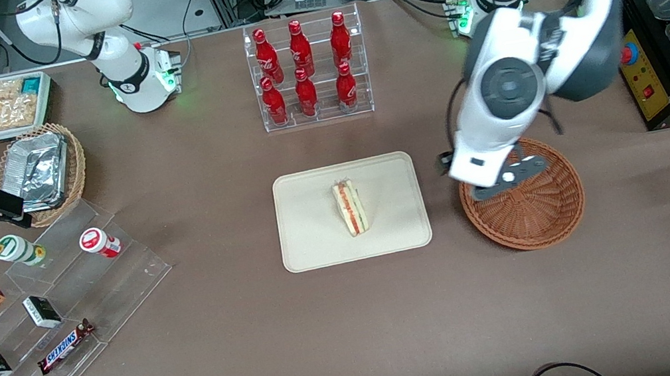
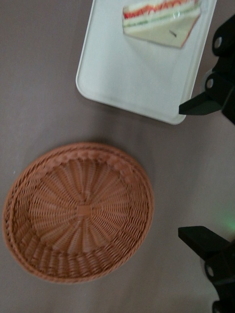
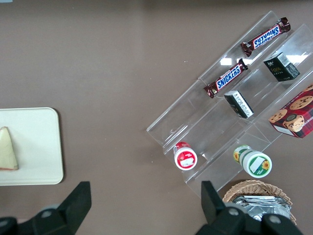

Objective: Place sandwich from basket to tray

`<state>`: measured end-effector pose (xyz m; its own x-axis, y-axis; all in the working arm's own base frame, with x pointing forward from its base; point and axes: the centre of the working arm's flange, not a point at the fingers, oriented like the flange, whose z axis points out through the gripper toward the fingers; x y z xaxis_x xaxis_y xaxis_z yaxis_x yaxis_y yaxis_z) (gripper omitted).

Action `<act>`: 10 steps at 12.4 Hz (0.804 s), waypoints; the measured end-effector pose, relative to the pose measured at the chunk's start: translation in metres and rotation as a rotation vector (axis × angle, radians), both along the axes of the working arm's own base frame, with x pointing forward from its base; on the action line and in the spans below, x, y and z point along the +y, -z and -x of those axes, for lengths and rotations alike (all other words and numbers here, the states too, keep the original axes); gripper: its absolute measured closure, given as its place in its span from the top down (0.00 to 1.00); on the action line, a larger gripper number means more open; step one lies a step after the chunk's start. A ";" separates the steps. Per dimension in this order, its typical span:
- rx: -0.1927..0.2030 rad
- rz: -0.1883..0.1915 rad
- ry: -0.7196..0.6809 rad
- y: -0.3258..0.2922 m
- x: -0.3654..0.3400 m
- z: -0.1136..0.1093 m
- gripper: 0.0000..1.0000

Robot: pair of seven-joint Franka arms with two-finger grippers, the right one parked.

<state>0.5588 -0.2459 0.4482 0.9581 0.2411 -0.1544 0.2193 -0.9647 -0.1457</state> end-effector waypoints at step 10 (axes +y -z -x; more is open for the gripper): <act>0.094 0.100 0.159 -0.068 0.177 0.008 1.00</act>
<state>0.5504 -0.0690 0.5160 0.9633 0.0665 -0.2602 0.0526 -0.9968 -0.0599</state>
